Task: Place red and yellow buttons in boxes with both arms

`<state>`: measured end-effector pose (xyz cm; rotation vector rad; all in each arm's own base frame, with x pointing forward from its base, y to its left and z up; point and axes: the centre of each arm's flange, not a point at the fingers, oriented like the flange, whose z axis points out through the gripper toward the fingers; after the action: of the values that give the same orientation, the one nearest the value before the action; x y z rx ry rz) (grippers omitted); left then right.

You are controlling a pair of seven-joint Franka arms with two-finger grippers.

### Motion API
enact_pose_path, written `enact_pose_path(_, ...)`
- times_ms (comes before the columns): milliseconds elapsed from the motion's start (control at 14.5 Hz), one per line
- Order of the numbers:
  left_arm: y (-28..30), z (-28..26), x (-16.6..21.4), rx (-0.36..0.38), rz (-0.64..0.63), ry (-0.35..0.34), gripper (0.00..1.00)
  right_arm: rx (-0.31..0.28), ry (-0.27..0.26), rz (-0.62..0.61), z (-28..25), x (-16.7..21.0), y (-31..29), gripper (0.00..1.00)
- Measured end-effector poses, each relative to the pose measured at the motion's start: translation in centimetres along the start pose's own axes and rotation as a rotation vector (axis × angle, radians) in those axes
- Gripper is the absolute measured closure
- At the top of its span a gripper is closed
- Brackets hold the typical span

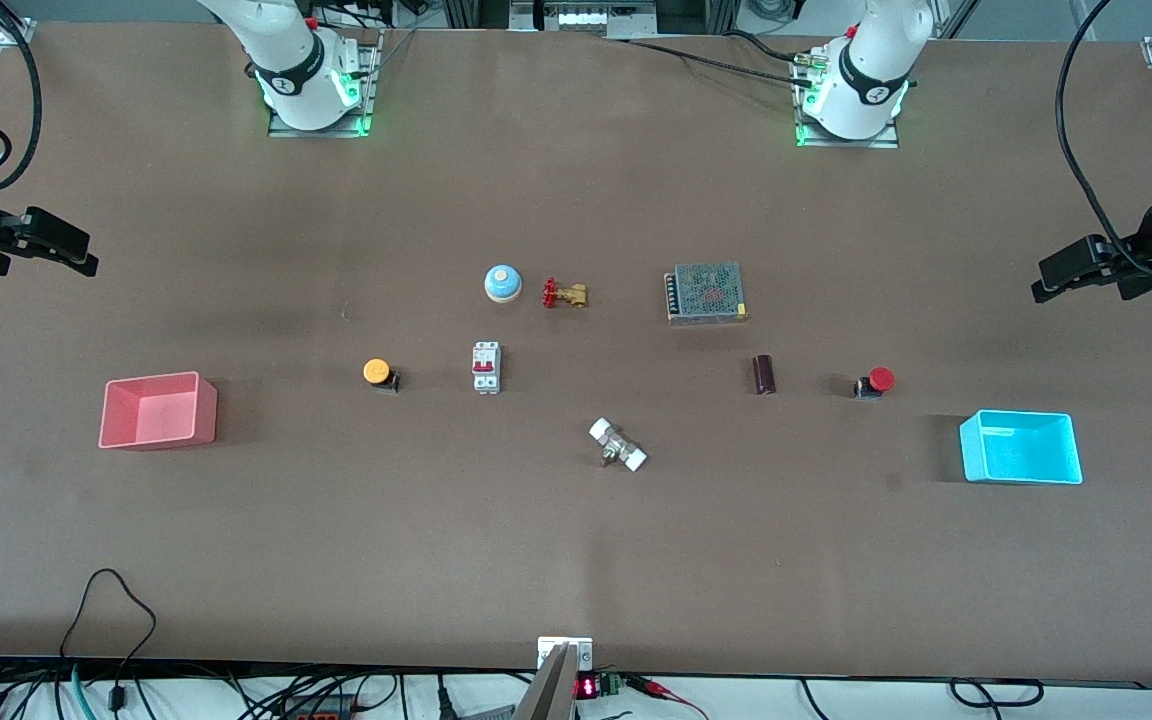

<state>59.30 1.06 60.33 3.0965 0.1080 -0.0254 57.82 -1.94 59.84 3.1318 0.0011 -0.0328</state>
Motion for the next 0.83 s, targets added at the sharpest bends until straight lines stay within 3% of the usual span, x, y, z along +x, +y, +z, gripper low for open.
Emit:
enact_pose_path(483, -0.1, 0.1, 0.1, 0.0, -0.002, 0.004, 0.0, 0.001, -0.017, -0.003, -0.1, -0.4, -0.1, 0.0)
enact_pose_path(828, -0.6, 4.9, 2.0, -0.002, -0.01, -0.076, 0.0, 0.002, -0.023, -0.003, -0.1, -0.6, -0.1, 0.0)
